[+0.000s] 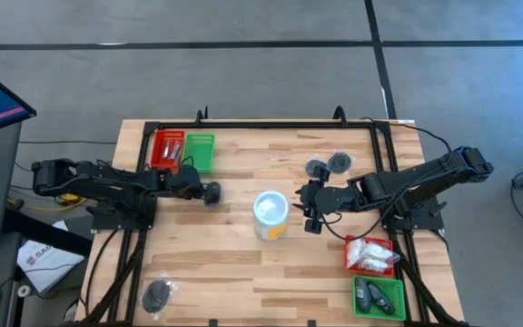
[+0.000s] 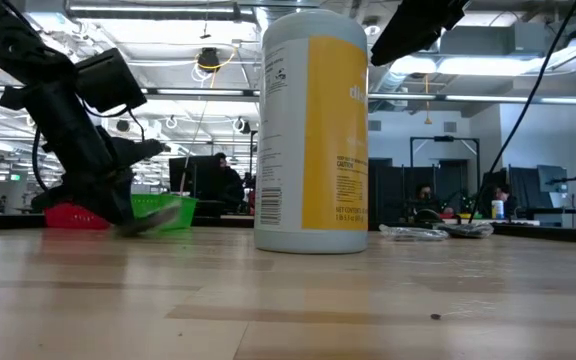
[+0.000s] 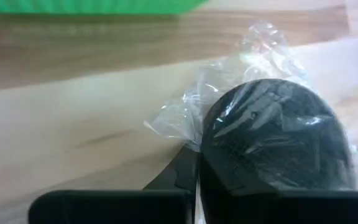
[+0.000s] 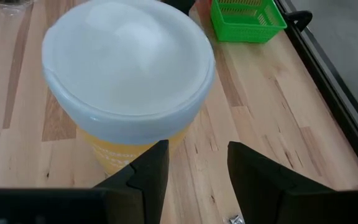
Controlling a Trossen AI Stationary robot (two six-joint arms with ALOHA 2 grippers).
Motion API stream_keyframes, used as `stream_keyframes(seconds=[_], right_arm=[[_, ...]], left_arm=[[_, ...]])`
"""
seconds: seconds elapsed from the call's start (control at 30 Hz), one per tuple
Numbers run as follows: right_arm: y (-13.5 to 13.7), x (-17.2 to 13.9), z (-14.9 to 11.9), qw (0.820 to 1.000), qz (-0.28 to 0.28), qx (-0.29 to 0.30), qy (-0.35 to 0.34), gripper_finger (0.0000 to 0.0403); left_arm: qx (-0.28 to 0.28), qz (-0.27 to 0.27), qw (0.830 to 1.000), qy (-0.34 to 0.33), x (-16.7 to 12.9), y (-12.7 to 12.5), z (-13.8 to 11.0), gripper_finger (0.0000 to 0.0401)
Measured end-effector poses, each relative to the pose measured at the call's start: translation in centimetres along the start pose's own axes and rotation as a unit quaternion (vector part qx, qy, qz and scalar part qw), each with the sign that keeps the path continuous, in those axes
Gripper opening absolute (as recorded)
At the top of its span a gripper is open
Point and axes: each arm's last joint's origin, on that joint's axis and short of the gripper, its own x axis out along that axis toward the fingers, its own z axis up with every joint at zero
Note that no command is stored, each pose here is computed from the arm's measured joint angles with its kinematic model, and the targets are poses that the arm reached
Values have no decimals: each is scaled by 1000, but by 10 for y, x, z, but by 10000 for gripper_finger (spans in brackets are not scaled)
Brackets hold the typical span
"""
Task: Pick & Place Travel size toiletries
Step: Put the black hairbrush into the top green basket
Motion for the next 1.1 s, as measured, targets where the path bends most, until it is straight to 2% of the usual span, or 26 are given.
stream_keyframes(seconds=[0.3, 0.6, 0.93, 1.1], right_arm=[[0, 0, 0, 1000, -1, 0, 0, 154], [0, 0, 0, 1000, 0, 11, -1, 154], [0, 0, 1, 1000, 1, 17, -7, 154], [0, 0, 2, 1000, 1, 18, -8, 154]], left_arm=[[34, -97, 994, -32, -18, -22, -4, 0], [87, -193, 971, -108, -59, -45, 9, 0], [107, -189, 959, -182, -73, -42, 20, 0], [110, -152, 953, -238, -77, -36, 31, 0]])
